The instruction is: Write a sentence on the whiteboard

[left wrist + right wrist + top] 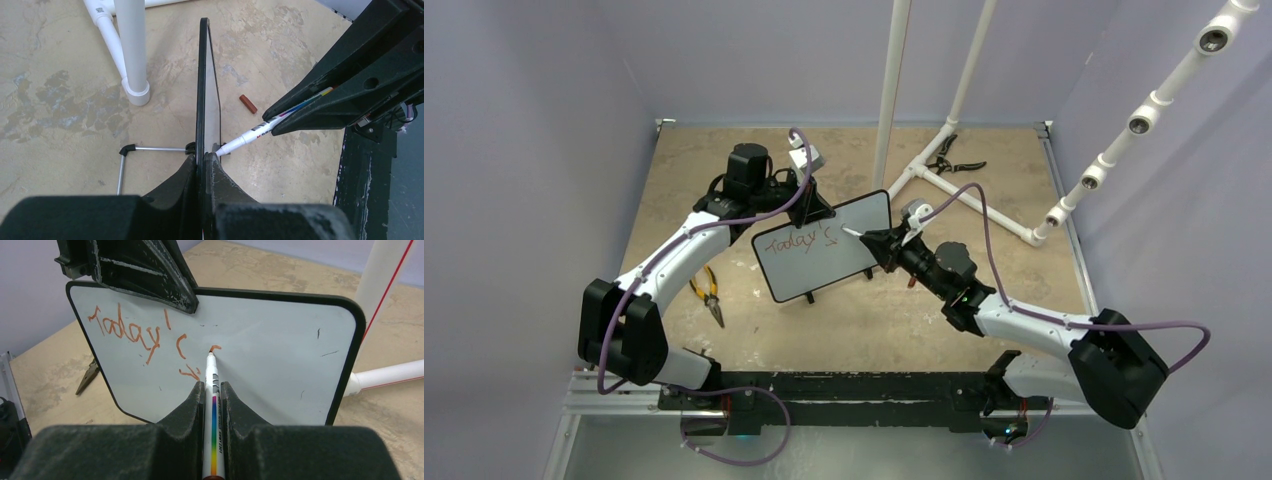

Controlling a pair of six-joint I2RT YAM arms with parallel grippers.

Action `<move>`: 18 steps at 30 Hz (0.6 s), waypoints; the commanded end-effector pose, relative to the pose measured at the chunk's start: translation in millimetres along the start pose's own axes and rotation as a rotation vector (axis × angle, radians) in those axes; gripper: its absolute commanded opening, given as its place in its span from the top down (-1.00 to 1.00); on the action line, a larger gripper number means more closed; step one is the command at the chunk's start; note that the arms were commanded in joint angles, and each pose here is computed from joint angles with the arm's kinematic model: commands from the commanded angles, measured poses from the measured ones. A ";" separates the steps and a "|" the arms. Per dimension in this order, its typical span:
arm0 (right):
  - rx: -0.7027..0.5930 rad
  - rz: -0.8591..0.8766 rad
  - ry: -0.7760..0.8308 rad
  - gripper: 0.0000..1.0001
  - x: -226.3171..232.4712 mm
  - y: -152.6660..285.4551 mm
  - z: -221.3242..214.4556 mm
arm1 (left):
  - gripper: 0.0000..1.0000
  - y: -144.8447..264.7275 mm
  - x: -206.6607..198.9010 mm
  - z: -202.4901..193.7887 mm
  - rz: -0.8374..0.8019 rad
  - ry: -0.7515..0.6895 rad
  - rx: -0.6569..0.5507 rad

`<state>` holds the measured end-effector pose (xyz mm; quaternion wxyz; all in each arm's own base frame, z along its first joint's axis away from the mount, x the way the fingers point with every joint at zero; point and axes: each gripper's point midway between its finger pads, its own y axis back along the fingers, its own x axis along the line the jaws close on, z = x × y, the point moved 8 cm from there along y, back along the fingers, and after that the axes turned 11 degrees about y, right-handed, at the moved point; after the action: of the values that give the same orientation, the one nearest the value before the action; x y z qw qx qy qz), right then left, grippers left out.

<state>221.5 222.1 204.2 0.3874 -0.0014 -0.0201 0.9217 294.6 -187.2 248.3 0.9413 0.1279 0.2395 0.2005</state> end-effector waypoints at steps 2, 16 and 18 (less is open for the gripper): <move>0.058 -0.027 0.009 1.00 -3.7 -1.6 -11.8 | 1.00 -1.0 -5.4 -4.9 -0.028 -0.015 0.017; 0.011 -0.103 0.012 1.00 -10.9 0.9 2.8 | 1.00 -0.5 -6.1 -4.1 -0.029 -0.017 0.014; -0.003 -0.105 0.013 1.00 -11.1 0.3 6.5 | 1.00 -0.5 -6.2 -3.8 -0.030 -0.017 0.013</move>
<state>219.1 221.5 197.8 0.3895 0.0096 -0.0028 0.9210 294.8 -187.2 248.3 0.9413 0.1278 0.2391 0.2010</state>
